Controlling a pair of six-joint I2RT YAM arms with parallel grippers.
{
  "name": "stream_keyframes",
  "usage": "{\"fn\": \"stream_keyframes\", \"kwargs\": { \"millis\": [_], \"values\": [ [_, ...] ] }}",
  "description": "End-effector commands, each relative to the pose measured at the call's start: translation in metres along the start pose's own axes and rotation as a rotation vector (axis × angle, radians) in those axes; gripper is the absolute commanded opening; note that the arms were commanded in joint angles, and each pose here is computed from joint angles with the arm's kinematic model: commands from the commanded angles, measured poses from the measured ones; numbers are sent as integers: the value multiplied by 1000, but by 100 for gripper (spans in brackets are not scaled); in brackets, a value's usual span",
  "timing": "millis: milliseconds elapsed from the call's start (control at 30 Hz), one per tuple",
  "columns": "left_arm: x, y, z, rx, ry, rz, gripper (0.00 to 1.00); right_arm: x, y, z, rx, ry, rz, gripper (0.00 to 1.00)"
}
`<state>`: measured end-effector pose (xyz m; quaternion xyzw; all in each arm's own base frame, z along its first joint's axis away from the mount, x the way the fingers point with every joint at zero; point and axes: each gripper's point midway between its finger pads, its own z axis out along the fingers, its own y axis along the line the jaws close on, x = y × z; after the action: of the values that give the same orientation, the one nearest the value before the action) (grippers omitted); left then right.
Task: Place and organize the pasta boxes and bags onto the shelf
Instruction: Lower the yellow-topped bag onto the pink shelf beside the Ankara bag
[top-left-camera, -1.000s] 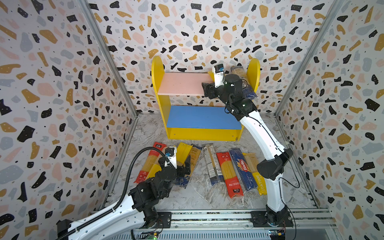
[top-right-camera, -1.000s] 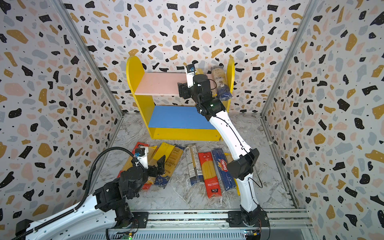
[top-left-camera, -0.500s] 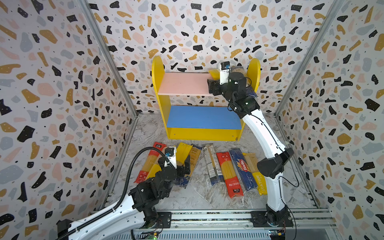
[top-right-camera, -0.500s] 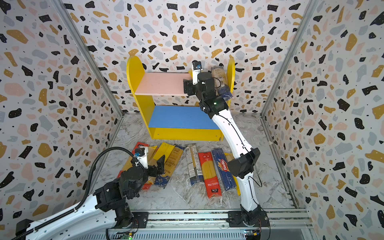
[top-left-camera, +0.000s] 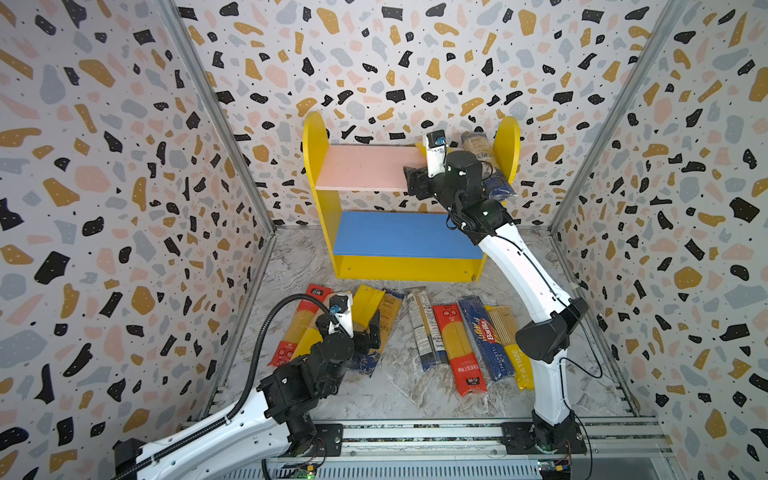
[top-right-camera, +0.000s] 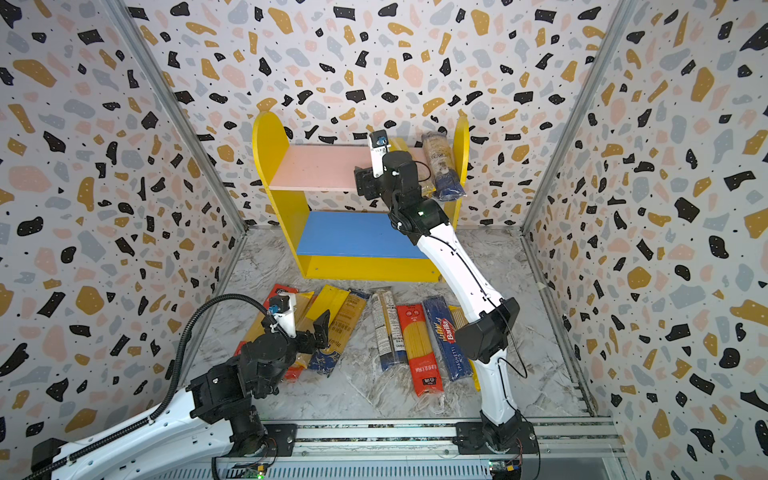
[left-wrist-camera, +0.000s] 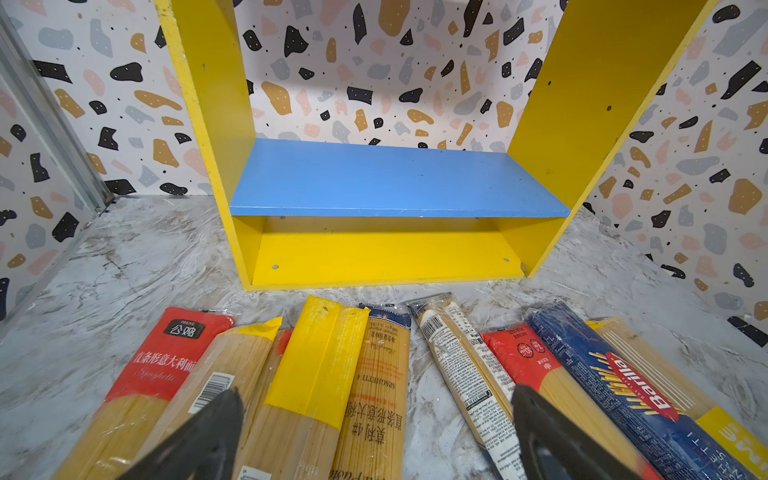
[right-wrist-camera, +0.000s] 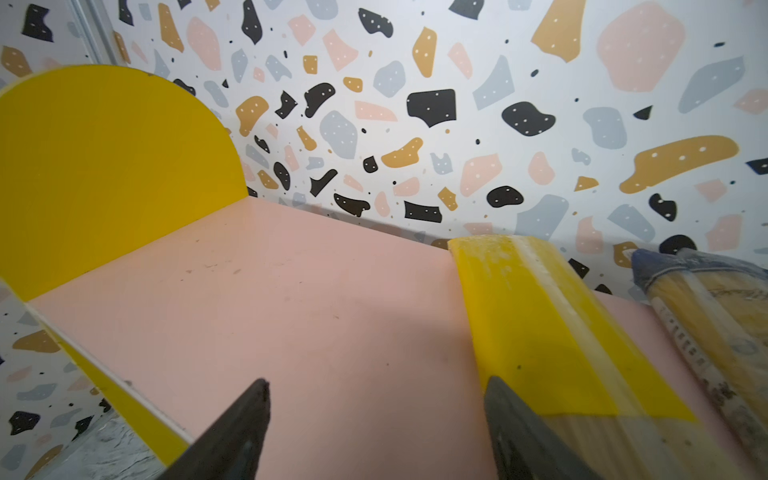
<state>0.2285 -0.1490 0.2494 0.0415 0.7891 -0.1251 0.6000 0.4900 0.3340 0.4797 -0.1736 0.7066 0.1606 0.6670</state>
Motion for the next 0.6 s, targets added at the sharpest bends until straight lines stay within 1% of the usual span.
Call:
{"fn": "stream_keyframes", "kwargs": {
  "millis": [0,167,400,567],
  "values": [
    [-1,3,-2,-6,-20,-14,100,-24,1,-19,-4,-40,3,81],
    [-2,3,-3,-4,-22,-17,100,-5,-3,-3,17,4,23,82],
    [-5,4,-5,-2,-31,-26,99,15,-25,16,60,31,75,82],
    [-5,5,-5,-9,-30,-22,100,25,-46,22,142,48,69,82]
  ]
}}
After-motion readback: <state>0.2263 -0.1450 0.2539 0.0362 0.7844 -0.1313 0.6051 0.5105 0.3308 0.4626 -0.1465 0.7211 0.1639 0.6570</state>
